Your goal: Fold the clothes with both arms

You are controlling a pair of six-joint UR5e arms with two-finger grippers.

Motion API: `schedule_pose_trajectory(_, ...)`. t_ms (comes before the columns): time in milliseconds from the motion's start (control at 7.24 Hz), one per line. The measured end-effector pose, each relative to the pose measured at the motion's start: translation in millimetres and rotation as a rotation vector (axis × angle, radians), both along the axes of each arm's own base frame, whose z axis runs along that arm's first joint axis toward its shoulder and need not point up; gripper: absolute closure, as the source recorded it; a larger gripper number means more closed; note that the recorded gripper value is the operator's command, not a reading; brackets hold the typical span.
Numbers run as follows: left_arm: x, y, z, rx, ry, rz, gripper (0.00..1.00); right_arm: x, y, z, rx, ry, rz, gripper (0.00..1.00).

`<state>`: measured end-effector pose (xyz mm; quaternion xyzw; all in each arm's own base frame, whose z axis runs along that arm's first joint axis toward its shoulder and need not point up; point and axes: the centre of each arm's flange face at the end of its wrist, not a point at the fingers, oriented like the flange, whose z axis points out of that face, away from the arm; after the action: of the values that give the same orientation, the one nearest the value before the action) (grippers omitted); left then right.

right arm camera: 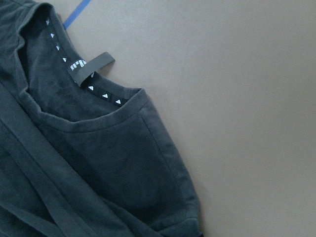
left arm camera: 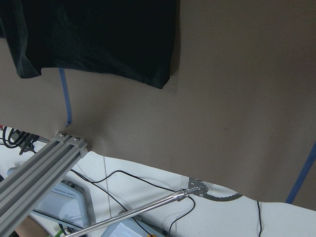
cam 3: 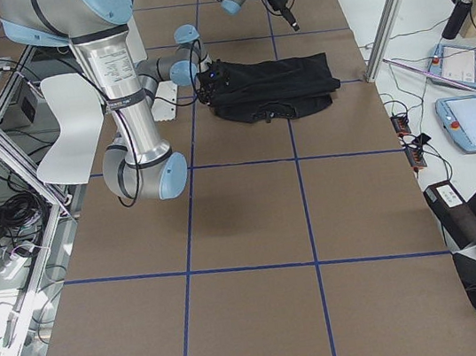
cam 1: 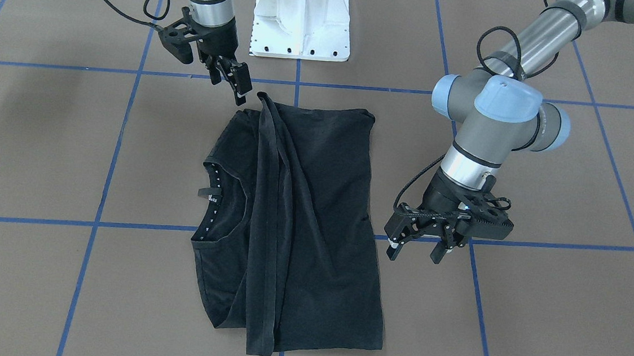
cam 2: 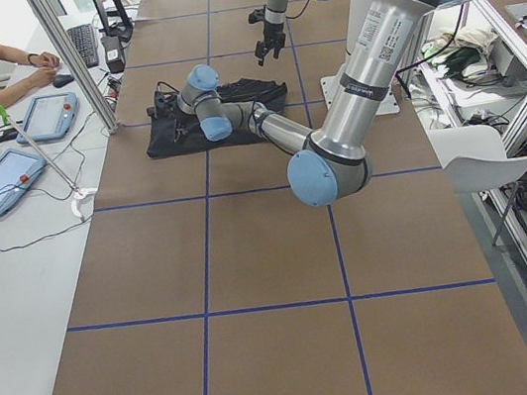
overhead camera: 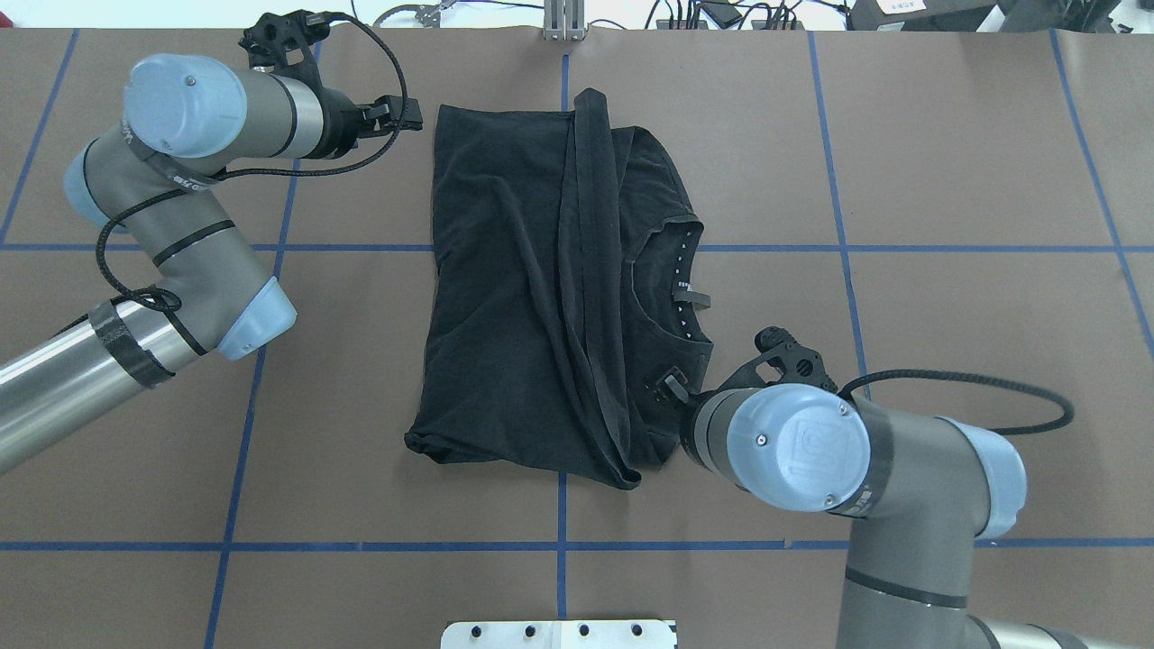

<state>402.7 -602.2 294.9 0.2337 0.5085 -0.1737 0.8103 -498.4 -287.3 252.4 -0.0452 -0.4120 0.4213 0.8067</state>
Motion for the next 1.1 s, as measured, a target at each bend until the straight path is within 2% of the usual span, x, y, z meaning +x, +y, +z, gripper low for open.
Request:
schedule_pose_trajectory(138,-1.6,1.6,0.4,-0.004,-0.001,-0.001,0.0,-18.2,13.3,2.3,0.004,-0.019,0.036,0.0)
schedule_pose_trajectory(414,-2.5,2.7,-0.5,-0.013,-0.01,-0.004,0.0,-42.1,34.1,7.1,-0.024,-0.063,0.132,0.0)
schedule_pose_trajectory(691,-2.7,3.0,-1.1,-0.018,-0.016,-0.007,0.0,-64.3,32.1,11.5,-0.027,-0.086,0.196,0.0)
schedule_pose_trajectory(1105,-3.4,3.9,-3.1,-0.029,-0.026,-0.008,0.0,-94.2,22.1,14.3,-0.02,-0.064,0.212,0.02)
